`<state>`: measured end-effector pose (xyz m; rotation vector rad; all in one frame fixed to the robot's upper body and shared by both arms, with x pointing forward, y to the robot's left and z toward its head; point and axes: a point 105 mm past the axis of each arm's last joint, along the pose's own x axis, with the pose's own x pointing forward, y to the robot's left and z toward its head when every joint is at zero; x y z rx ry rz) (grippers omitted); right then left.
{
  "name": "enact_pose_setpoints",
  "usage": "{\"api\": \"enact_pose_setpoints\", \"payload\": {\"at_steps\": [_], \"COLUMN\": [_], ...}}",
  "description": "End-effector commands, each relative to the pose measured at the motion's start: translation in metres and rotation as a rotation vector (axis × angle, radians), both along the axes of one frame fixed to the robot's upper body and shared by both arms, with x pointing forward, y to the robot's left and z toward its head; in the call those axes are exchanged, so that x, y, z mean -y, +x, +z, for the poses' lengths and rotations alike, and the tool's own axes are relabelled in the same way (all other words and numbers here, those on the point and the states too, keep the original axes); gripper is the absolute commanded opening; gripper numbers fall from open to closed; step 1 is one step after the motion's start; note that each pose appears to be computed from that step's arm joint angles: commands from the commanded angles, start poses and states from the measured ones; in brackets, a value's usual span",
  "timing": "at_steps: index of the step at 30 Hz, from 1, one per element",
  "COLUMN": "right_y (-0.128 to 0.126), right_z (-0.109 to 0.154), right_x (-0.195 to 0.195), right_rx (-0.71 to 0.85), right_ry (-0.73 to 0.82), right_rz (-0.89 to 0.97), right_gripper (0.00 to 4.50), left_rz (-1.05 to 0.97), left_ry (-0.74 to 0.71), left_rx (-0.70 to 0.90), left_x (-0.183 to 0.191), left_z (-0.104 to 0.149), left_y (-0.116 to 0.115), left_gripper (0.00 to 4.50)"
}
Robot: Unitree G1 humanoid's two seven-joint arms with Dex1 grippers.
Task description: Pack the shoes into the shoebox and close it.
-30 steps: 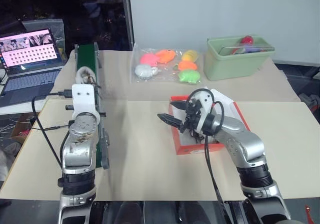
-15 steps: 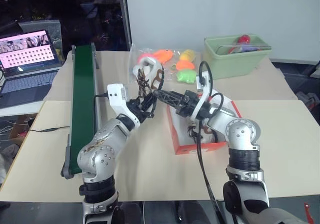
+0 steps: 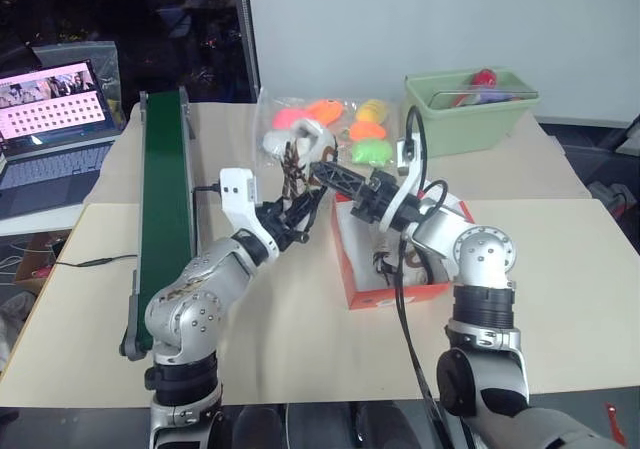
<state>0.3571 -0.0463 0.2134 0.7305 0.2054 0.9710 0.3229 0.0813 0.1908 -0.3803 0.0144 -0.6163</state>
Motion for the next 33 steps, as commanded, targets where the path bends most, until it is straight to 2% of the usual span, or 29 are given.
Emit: {"api": "enact_pose_setpoints", "payload": {"at_steps": [1,11,14,21,23,27,33], "right_y": [-0.002,-0.011,-0.012,-0.014,-0.015,-0.017,-0.022], "right_z": [0.015,0.017,0.018,0.024,0.027,0.031,0.038], "right_x": [-0.007,-0.026,-0.028,-0.030,-0.031,-0.033,-0.040], "right_rx": [0.044,0.045,0.044,0.054,0.059,0.066,0.071], "right_ry": [0.027,0.058,0.071,0.099,0.114,0.130,0.143], "right_rz": [0.021,0.071,0.071,0.076,0.083,0.092,0.115], "right_gripper": [4.50,4.50,3.75,1.40,0.90,0.51,0.33], "left_rz": [-0.048,-0.075,-0.075,-0.075,-0.077,-0.078,-0.077], "left_ry": [-0.014,-0.017,-0.020,-0.028,-0.028,-0.024,-0.012], "left_rx": [0.072,0.085,0.087,0.082,0.081,0.079,0.076], "left_x": [0.008,0.011,0.011,0.011,0.011,0.011,0.011], "left_z": [0.018,0.022,0.022,0.022,0.022,0.022,0.021], "left_y": [-0.009,-0.011,-0.012,-0.012,-0.012,-0.012,-0.010], "left_gripper": [1.14,1.14,1.11,1.11,1.11,1.11,1.11]}}
